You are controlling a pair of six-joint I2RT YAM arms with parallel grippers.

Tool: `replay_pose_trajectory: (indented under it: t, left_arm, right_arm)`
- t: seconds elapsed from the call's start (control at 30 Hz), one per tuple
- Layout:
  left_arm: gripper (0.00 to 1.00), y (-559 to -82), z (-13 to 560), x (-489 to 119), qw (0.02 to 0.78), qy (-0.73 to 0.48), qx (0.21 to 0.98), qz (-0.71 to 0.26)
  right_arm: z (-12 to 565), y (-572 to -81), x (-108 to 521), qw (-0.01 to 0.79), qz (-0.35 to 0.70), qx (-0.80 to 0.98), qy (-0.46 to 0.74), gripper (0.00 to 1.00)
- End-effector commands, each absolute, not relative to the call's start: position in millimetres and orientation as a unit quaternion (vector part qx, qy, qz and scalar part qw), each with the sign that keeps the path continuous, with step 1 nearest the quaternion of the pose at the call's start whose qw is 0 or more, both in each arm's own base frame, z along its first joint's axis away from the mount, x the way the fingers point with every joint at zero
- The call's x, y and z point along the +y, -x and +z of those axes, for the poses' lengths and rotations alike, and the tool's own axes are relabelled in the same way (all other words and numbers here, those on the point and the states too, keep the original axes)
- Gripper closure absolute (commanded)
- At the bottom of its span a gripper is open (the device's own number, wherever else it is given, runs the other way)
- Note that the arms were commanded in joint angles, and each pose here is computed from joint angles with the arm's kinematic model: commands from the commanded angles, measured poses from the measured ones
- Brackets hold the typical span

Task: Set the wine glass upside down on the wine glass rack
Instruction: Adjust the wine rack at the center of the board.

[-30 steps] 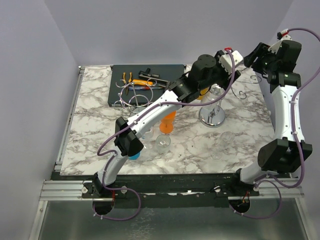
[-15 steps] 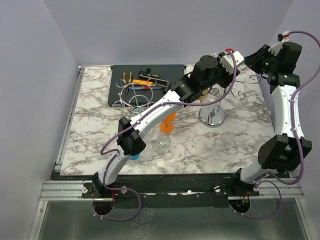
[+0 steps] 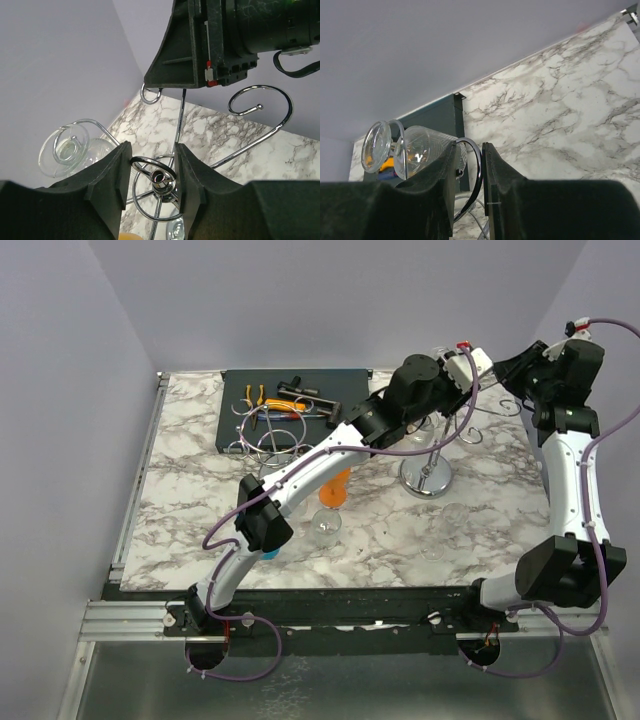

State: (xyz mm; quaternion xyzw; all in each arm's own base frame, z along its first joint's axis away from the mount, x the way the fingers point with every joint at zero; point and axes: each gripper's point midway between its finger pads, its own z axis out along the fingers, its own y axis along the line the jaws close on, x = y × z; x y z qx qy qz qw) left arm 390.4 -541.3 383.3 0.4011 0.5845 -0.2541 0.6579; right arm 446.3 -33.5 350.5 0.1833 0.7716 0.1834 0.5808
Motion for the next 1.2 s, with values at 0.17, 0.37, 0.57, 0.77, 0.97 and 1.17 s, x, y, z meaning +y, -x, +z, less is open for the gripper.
replay_pose_trajectory:
  t: [0.17,0.37,0.57,0.77,0.97,1.17]
  left_arm:
    - [0.60,-400.3,394.8,-519.5,0.669,-0.389,0.590,-0.228]
    - [0.67,-387.2,390.5,-520.1,0.652,-0.405,0.591,-0.249]
    - [0.83,-381.2,396.5,-518.8,0.650,-0.415,0.583,-0.255]
    - [1.00,-376.6,409.3,-525.4,0.667,-0.433,0.555,-0.242]
    - [1.00,-378.5,423.7,-530.1,0.690,-0.439,0.530,-0.223]
    - [1.00,-384.0,442.4,-530.3,0.719,-0.438,0.501,-0.202]
  right_arm:
    - [324.1,-414.0,-55.2,0.590,0.130,0.755,-0.256,1.00]
    - [319.6,-406.0,-46.4,0.606,0.158,0.735,-0.258,1.00]
    - [334.0,-404.1,-38.2,0.651,0.191,0.694,-0.241,1.00]
    - [333.3,-408.1,-30.8,0.661,0.223,0.676,-0.238,1.00]
    - [324.6,-410.3,-27.3,0.661,0.240,0.670,-0.239,1.00]
    - [308.7,-414.6,-26.5,0.651,0.252,0.671,-0.252,1.00]
